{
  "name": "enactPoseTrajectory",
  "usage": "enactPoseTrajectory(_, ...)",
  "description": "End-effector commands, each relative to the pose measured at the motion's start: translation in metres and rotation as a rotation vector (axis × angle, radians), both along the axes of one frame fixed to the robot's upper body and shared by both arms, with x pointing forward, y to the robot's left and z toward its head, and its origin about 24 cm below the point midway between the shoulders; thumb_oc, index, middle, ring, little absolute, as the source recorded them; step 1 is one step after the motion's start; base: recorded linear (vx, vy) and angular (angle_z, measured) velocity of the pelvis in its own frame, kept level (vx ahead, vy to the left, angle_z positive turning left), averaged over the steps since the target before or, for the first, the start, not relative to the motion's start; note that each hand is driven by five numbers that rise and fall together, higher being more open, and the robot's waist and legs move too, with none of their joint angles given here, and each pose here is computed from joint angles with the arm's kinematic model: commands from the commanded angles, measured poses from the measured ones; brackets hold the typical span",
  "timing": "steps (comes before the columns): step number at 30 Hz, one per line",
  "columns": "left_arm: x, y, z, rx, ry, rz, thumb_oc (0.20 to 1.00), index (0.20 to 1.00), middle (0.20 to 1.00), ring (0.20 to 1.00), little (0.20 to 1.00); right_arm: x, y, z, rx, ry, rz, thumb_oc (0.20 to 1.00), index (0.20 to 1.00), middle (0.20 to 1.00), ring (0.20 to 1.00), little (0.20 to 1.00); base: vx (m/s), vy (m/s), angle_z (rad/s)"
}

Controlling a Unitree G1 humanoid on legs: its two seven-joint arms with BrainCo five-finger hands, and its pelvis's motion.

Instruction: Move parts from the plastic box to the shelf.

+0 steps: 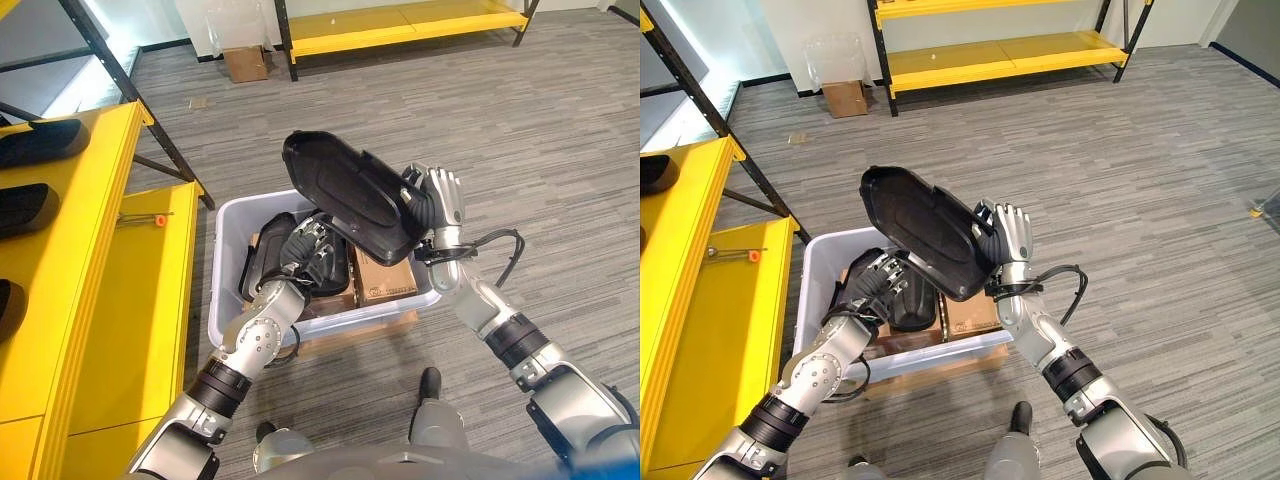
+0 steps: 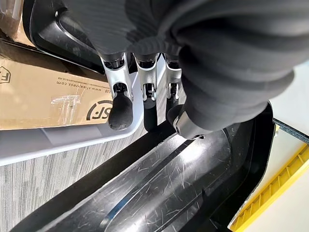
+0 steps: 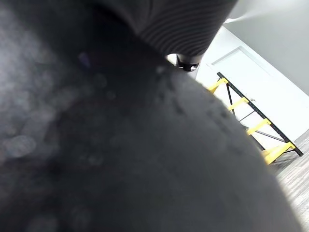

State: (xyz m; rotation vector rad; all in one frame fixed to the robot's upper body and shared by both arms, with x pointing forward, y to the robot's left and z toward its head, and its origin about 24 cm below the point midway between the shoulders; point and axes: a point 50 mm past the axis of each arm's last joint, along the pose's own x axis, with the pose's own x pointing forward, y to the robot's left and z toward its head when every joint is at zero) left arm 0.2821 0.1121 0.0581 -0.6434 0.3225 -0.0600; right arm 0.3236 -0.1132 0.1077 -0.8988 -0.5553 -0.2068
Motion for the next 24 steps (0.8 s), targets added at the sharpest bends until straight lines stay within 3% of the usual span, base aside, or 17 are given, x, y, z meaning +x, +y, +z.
enactPoseTrajectory(1,-0.015,-0.072,0.047,-0.172,-0.163,-0.299,0.200,0.200,0.200,0.200,0.200,0.001,0.058,0.074,0.138,-0.251,0.200,0.200,0.200,0.200,0.200,0.200,0.00,0.000,0.00)
enactPoseTrajectory(5,-0.015,-0.073,0.048,-0.181,-0.173,-0.293,0.200,0.200,0.200,0.200,0.200,-0.001,0.061,0.076,0.140,-0.254,0.233,0.200,0.200,0.200,0.200,0.200,0.00,0.000,0.00)
enactPoseTrajectory(11,-0.013,-0.061,0.056,-0.154,-0.265,-0.213,0.200,0.200,0.200,0.200,0.200,-0.002,0.060,0.071,0.373,-0.125,0.291,0.200,0.200,0.200,0.200,0.200,0.00,0.017,0.01)
enactPoseTrajectory(24,-0.014,0.006,0.079,-0.063,-0.446,0.075,0.200,0.200,0.200,0.200,0.200,-0.023,0.092,0.102,0.477,-0.119,0.552,0.200,0.200,0.200,0.200,0.200,0.03,0.071,0.28)
